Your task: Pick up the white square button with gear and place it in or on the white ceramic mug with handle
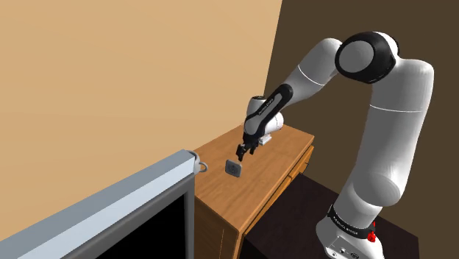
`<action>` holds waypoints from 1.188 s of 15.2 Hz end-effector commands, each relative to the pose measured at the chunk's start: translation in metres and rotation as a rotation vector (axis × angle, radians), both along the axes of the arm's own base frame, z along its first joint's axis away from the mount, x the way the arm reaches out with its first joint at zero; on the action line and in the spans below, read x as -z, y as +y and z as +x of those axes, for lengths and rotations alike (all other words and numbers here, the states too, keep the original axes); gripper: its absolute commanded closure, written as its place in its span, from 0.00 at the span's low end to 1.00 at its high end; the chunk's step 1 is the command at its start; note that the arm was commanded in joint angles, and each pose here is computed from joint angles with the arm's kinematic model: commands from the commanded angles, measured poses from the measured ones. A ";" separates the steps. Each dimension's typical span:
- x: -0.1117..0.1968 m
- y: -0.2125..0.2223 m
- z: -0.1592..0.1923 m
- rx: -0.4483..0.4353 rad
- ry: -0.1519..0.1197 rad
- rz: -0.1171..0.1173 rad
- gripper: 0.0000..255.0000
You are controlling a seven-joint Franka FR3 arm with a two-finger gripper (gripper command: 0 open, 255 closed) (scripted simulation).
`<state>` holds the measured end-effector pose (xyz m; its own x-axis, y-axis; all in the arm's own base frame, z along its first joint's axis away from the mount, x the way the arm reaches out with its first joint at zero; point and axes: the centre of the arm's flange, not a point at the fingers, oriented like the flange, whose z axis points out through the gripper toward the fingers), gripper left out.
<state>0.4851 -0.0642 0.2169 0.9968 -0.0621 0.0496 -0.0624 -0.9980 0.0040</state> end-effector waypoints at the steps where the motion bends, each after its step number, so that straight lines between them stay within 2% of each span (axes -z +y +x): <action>1: 0.025 0.000 0.008 -0.007 0.007 0.000 0.00; 3: 0.046 -0.001 0.015 -0.013 0.012 0.001 0.00; 10: 0.083 -0.002 0.016 -0.013 0.012 0.001 0.00; 18: 0.086 -0.002 0.016 -0.013 0.012 0.001 0.00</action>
